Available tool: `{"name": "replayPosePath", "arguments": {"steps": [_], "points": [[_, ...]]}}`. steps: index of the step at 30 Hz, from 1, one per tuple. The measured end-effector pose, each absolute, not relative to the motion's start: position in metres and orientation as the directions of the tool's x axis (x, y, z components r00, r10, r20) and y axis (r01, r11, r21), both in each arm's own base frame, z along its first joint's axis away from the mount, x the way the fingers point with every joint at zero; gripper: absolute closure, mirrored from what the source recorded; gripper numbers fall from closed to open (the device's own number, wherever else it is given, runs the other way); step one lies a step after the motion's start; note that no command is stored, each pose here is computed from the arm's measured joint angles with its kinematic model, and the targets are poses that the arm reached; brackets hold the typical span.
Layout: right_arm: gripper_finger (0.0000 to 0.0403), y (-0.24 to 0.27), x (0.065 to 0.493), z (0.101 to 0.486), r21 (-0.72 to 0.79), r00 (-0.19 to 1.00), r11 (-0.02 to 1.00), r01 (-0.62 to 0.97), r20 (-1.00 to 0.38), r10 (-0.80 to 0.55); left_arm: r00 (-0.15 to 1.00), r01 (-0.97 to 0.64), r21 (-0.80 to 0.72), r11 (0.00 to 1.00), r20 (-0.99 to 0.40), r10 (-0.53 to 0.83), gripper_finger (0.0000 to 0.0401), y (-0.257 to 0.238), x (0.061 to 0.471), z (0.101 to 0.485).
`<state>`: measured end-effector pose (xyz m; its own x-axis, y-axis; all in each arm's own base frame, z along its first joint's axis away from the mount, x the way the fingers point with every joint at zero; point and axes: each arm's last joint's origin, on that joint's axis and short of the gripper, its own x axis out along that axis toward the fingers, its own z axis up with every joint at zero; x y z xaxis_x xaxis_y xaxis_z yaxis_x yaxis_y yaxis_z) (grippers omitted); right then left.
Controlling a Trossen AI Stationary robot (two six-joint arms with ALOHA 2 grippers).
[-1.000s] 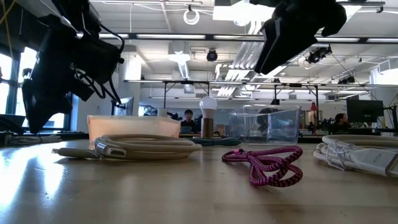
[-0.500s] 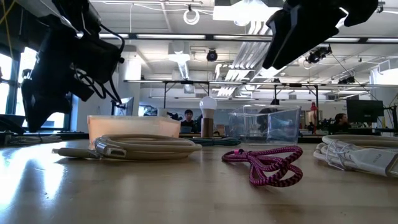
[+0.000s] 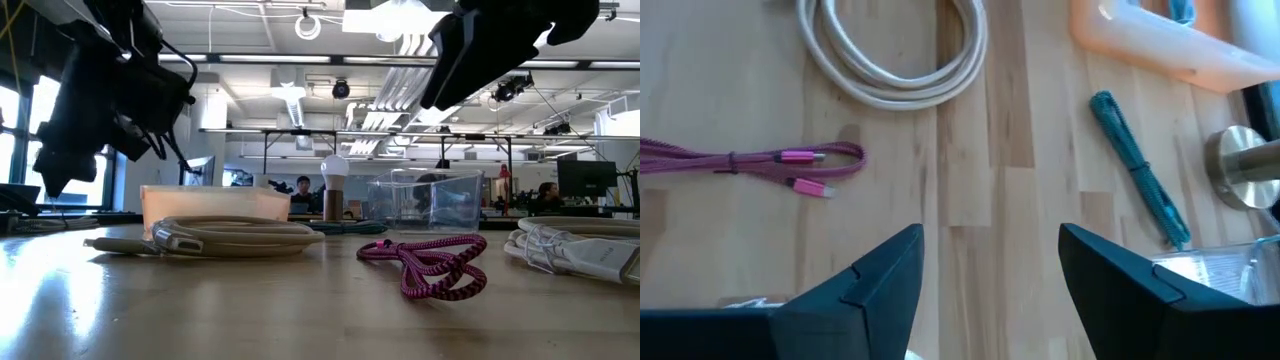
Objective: Pick & Place USB Port
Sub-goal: Put the white charger cable into the transparent bin
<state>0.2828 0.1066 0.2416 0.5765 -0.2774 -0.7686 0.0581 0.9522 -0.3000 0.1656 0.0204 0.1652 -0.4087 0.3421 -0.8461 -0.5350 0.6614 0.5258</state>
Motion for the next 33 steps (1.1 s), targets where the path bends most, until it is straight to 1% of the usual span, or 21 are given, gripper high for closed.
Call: {"name": "replayPosePath", "arguments": {"steps": [2, 4, 5, 7, 10, 17, 24, 33], "points": [[0.0178, 0.106, 0.283, 0.242, -0.307, 0.578, 0.95, 0.063, -0.764, -0.286, -0.457, -0.497, 0.561, 0.662, -0.818, 0.351, 0.0382, 0.02, 0.161, 0.168], [0.0178, 0.106, 0.283, 0.242, -0.307, 0.578, 0.95, 0.064, -0.764, -0.286, -0.506, -0.477, 0.604, 0.638, -0.782, 0.363, 0.0394, 0.021, 0.155, 0.171], [0.0178, 0.106, 0.283, 0.242, -0.307, 0.578, 0.95, 0.064, -0.764, -0.286, -0.514, -0.485, 0.615, 0.621, -0.775, 0.366, 0.0391, 0.021, 0.154, 0.172], [0.0178, 0.106, 0.283, 0.242, -0.307, 0.578, 0.95, 0.064, -0.764, -0.286, -0.494, -0.503, 0.607, 0.615, -0.786, 0.372, 0.039, 0.021, 0.155, 0.173], [0.0178, 0.106, 0.283, 0.242, -0.307, 0.579, 0.95, 0.064, -0.764, -0.286, -0.505, -0.506, 0.616, 0.604, -0.779, 0.371, 0.0399, 0.021, 0.154, 0.173], [0.0178, 0.107, 0.284, 0.242, -0.303, 0.584, 0.951, 0.067, -0.76, -0.283, -0.5, -0.54, 0.632, 0.555, -0.772, 0.392, 0.04, 0.021, 0.154, 0.173], [0.0178, 0.107, 0.284, 0.242, -0.288, 0.584, 0.955, 0.077, -0.763, -0.277, -0.469, -0.572, 0.611, 0.548, -0.791, 0.393, 0.04, 0.022, 0.16, 0.168], [0.0178, 0.107, 0.283, 0.242, -0.278, 0.58, 0.957, 0.078, -0.769, -0.271, -0.585, -0.472, 0.681, 0.56, -0.717, 0.379, 0.0401, 0.022, 0.168, 0.146]]}}
